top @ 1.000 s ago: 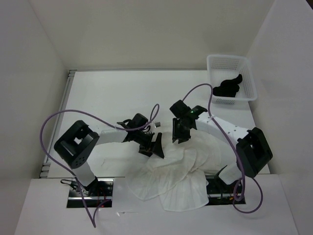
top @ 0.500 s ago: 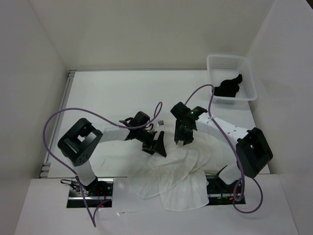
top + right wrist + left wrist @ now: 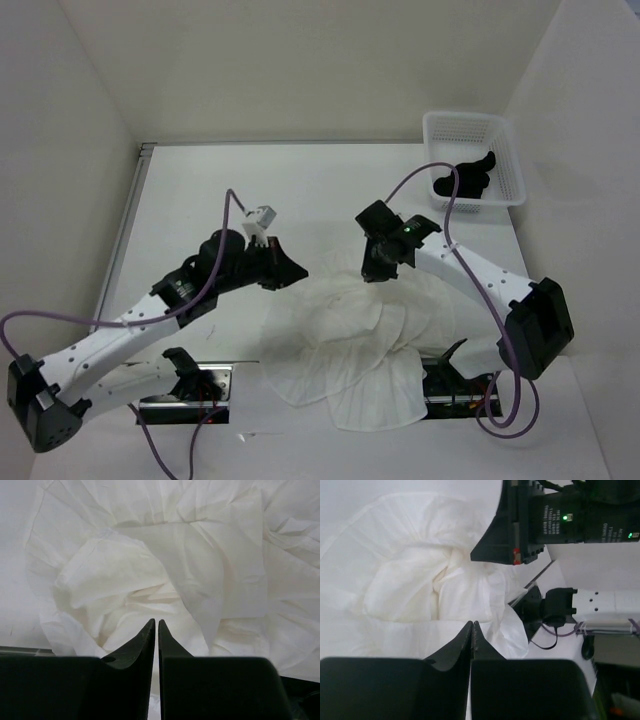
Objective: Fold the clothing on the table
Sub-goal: Flatten the skirt out
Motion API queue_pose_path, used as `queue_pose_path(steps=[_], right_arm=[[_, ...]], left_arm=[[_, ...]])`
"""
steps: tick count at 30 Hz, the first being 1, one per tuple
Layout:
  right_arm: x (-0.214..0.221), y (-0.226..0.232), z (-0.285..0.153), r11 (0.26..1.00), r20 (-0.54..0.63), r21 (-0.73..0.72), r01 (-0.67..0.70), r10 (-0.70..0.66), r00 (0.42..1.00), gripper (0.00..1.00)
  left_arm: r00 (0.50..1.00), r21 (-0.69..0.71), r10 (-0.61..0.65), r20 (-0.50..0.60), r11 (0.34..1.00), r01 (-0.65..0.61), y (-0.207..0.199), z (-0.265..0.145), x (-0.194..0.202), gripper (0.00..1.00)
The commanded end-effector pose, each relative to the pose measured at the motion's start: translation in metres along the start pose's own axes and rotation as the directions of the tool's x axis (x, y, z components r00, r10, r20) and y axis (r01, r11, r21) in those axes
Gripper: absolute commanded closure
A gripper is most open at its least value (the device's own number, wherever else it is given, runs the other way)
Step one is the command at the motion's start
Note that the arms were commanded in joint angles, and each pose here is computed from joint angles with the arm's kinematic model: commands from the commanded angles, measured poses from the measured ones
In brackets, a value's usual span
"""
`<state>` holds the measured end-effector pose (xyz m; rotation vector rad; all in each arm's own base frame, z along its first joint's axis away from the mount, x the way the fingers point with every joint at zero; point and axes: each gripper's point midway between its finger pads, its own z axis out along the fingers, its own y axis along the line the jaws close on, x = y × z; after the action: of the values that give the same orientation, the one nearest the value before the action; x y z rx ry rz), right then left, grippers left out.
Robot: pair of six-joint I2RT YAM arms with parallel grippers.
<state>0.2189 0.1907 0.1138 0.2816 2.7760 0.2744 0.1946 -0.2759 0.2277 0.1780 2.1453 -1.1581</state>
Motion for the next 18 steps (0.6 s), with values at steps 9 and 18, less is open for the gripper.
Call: queue_pose_path(steps=[9,18], right_arm=[[-0.024,0.005,-0.021,1.0,0.11,-0.006,-0.003,0.004,0.994,0.92],[-0.024,-0.001,-0.027,1.0,0.116,0.014,-0.012,0.011,0.993,0.94]], left_arm=[[0.921,0.279,-0.208,0.331,0.953,0.115,0.0,-0.092,0.012,0.08],[0.86,0.239,-0.302,0.412,0.946,0.217,0.028,-0.114,0.017,1.0]])
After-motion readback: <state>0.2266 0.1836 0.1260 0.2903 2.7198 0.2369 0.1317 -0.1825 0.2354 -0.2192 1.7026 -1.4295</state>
